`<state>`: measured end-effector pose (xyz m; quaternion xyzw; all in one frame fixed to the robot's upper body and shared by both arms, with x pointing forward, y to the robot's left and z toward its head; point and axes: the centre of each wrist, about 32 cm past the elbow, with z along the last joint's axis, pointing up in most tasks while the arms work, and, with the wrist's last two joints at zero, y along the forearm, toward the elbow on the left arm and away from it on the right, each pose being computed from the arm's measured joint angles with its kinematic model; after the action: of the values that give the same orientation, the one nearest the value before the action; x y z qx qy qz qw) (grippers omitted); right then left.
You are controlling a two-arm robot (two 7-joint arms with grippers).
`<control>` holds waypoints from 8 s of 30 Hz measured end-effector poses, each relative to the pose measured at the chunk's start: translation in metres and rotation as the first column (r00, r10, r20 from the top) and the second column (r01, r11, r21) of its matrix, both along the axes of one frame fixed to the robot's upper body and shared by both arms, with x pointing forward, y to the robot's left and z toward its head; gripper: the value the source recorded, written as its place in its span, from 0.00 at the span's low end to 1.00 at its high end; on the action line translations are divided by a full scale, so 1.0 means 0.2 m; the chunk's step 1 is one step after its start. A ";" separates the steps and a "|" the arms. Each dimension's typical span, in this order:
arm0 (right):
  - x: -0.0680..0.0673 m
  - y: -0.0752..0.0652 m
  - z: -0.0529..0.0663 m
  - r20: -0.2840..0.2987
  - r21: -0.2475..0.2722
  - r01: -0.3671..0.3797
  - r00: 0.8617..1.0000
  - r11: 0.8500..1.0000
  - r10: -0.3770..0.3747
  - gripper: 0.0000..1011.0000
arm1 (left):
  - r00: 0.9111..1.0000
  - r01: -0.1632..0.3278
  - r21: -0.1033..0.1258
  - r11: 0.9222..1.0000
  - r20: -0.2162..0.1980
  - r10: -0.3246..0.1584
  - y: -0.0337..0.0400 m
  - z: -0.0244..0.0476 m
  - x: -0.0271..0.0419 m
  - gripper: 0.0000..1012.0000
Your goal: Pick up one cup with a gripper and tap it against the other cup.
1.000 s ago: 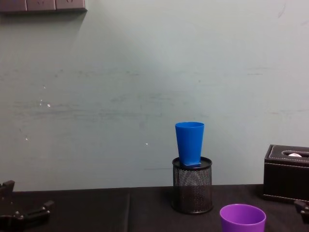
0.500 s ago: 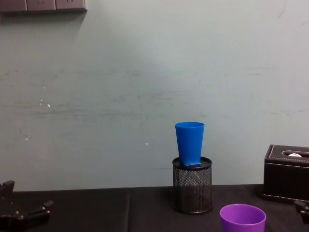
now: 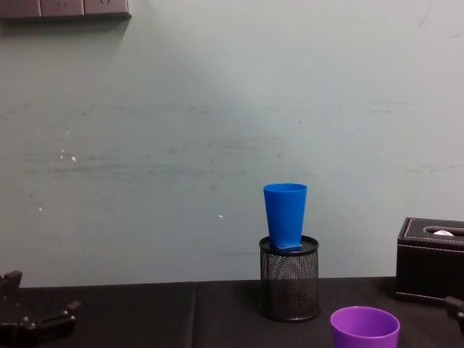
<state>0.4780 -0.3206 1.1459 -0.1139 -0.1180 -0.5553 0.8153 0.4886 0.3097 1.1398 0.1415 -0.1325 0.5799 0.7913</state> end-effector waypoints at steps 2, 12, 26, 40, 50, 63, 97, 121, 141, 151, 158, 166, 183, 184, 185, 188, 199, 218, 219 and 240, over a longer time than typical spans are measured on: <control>-0.03 -0.01 0.00 -0.016 0.012 -0.034 0.999 0.999 0.034 0.99 | 1.000 0.000 0.000 1.000 0.000 0.000 0.000 0.000 0.000 0.99; -0.12 -0.04 0.00 -0.097 0.067 -0.175 0.979 0.982 0.181 0.99 | 1.000 0.000 0.000 1.000 0.000 0.000 0.000 0.000 0.000 0.99; -0.10 0.10 -0.06 -0.170 0.173 -0.281 0.936 0.944 0.310 0.99 | 1.000 0.000 0.000 1.000 0.000 0.000 0.000 0.000 0.000 0.99; 0.00 0.19 -0.12 -0.148 0.201 -0.275 0.940 0.940 0.307 0.99 | 1.000 0.000 0.000 1.000 0.000 0.000 0.000 0.000 0.000 0.99; 0.09 0.25 -0.13 -0.132 0.212 -0.268 0.945 0.940 0.299 0.99 | 1.000 0.000 0.000 1.000 0.000 0.000 0.000 0.000 0.000 0.99; 0.13 0.28 -0.14 -0.125 0.216 -0.263 0.948 0.940 0.294 0.99 | 1.000 0.000 0.000 1.000 0.000 0.000 0.000 0.000 0.000 0.99; 0.12 0.28 -0.14 -0.126 0.216 -0.264 0.947 0.940 0.295 0.77 | 1.000 0.000 0.000 1.000 0.000 0.000 0.000 0.000 0.000 0.99; 0.09 0.27 0.16 -0.129 0.217 -0.279 0.942 0.935 0.311 0.72 | 1.000 0.000 0.000 1.000 0.000 0.000 0.000 0.000 0.000 0.99; 0.11 0.26 0.48 -0.059 0.227 -0.343 0.929 0.912 0.364 0.72 | 1.000 0.000 0.000 1.000 0.000 0.000 0.000 0.000 0.000 0.99; 0.11 0.27 0.47 -0.061 0.231 -0.341 0.930 0.911 0.363 0.72 | 1.000 0.000 0.000 1.000 0.000 0.000 0.000 0.000 0.000 0.99; 0.11 0.27 0.47 -0.061 0.232 -0.340 0.930 0.911 0.362 0.72 | 1.000 0.000 0.000 1.000 0.000 0.000 0.000 0.000 0.000 0.99; 0.11 0.27 0.47 -0.061 0.233 -0.339 0.930 0.912 0.362 0.72 | 1.000 0.000 0.000 1.000 0.000 0.000 0.000 0.000 0.000 0.99; 0.11 0.27 0.46 -0.062 0.234 -0.339 0.930 0.911 0.362 0.72 | 1.000 0.000 0.000 1.000 0.000 0.000 0.000 0.000 0.000 0.99; 0.11 0.27 0.46 -0.063 0.234 -0.339 0.930 0.911 0.362 0.72 | 1.000 0.000 0.000 1.000 0.000 0.000 0.000 0.000 0.000 0.99; 0.12 0.27 0.47 -0.064 0.233 -0.342 0.929 0.910 0.365 0.72 | 1.000 0.000 0.000 1.000 0.000 0.000 0.000 0.000 0.000 0.99; 0.16 0.28 0.48 -0.069 0.228 -0.345 0.927 0.911 0.369 0.72 | 1.000 0.000 0.000 1.000 0.000 0.000 0.000 0.000 0.000 0.99; 0.36 0.35 0.51 -0.072 0.210 -0.336 0.931 0.918 0.357 0.72 | 1.000 0.000 0.000 1.000 0.000 0.000 0.000 0.000 0.000 0.99; 0.65 0.44 0.52 -0.068 0.234 -0.296 0.945 0.926 0.319 0.72 | 1.000 0.000 0.000 1.000 0.000 0.000 0.000 0.000 0.000 0.99; 0.67 0.45 0.52 -0.070 0.236 -0.295 0.945 0.926 0.319 0.72 | 1.000 0.000 0.000 1.000 0.000 0.000 0.000 0.000 0.000 0.99; 0.79 0.48 0.52 -0.058 0.244 -0.277 0.952 0.929 0.299 0.72 | 1.000 0.000 0.000 1.000 0.000 0.000 0.000 0.000 0.000 0.99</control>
<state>0.6350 -0.2246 1.2503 -0.0250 -0.0286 -0.4334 0.9004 0.4886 0.3097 1.1398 0.1415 -0.1325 0.5799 0.7913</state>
